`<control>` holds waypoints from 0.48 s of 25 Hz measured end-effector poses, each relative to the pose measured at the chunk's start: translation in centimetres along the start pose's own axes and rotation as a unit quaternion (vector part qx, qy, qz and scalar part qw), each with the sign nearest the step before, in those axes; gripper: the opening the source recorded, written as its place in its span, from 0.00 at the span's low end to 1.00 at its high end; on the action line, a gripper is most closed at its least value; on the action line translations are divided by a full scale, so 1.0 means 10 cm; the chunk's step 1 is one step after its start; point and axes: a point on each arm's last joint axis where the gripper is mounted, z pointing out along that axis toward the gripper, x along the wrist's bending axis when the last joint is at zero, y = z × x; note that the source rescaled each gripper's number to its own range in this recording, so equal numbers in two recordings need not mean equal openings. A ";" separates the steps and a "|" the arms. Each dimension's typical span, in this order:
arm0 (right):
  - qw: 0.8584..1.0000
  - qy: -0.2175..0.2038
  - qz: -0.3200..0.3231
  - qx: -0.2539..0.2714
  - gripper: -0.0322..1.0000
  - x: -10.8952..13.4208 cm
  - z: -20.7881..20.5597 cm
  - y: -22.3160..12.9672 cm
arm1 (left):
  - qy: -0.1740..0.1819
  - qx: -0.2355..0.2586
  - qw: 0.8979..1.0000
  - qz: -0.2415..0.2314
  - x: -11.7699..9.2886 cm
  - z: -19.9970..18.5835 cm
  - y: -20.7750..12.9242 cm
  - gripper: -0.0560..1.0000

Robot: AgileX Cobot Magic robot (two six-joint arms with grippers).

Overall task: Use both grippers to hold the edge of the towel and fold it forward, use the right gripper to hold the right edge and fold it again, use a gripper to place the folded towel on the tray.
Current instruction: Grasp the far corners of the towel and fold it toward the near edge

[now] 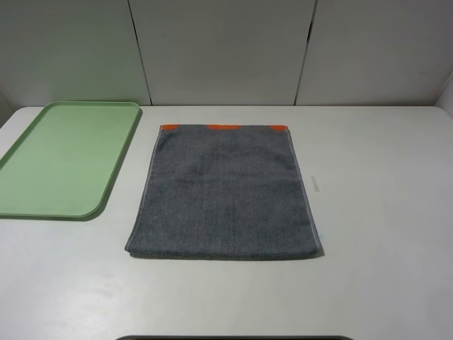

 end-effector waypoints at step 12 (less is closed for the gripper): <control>0.992 0.099 -0.049 0.059 1.00 0.10 0.19 0.39 | -0.013 0.054 0.998 0.027 0.04 0.10 0.16 1.00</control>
